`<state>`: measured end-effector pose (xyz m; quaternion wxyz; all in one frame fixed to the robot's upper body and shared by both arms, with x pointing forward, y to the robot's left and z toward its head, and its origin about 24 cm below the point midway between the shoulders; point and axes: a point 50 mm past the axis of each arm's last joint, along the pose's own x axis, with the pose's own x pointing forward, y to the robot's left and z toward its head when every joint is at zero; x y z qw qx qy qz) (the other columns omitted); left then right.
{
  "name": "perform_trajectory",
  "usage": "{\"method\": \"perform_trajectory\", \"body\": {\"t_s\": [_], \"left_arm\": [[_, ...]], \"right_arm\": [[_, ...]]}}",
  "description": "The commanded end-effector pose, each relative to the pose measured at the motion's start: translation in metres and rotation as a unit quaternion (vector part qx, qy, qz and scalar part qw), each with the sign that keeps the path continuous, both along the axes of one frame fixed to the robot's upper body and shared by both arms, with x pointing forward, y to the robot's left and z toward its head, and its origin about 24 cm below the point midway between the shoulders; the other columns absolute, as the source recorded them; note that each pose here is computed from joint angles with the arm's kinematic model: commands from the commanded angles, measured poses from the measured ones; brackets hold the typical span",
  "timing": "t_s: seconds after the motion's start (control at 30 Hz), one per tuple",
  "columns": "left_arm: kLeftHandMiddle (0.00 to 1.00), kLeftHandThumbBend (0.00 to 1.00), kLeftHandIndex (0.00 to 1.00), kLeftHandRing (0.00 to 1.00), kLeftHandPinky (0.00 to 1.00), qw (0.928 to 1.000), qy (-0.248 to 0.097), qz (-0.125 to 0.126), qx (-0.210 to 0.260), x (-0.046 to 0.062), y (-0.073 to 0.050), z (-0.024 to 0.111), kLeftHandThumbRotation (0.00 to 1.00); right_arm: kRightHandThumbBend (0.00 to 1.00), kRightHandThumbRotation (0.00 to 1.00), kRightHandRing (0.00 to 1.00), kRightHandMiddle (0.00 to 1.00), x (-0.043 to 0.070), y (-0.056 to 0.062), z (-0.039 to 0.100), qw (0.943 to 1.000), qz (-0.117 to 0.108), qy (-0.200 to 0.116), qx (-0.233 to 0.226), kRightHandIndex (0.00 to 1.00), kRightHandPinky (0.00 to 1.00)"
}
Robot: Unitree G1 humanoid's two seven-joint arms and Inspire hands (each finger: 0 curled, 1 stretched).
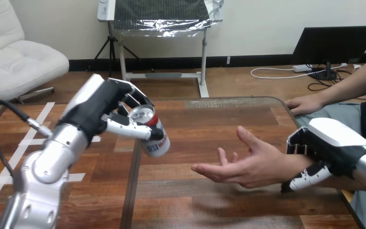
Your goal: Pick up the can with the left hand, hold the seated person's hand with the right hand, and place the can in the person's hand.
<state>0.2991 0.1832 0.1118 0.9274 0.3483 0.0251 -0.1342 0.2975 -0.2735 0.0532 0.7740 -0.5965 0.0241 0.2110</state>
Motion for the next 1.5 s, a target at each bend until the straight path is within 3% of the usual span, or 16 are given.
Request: {"method": "perform_trajectory", "body": {"t_s": [0.0, 0.47, 1.47], "left_arm": [[0.44, 0.65, 0.47, 0.40, 0.32, 0.9975, -0.065, -0.027, -0.008, 0.016, -0.013, 0.029, 0.00], [0.46, 0.65, 0.47, 0.44, 0.38, 0.9975, -0.056, -0.040, -0.018, 0.027, -0.025, 0.024, 0.00], [0.44, 0.69, 0.48, 0.38, 0.31, 0.9953, -0.063, -0.068, -0.027, 0.052, -0.060, 0.021, 0.00]], "right_arm": [[0.85, 0.27, 0.31, 0.37, 0.020, 0.036, 0.021, 0.9968, 0.041, -0.049, 0.049, 0.40, 0.25], [0.86, 0.26, 0.31, 0.38, 0.023, 0.053, 0.026, 0.9954, 0.049, -0.044, 0.069, 0.39, 0.24], [0.88, 0.29, 0.32, 0.38, 0.028, 0.088, 0.035, 0.9919, 0.070, -0.047, 0.095, 0.40, 0.26]]}}
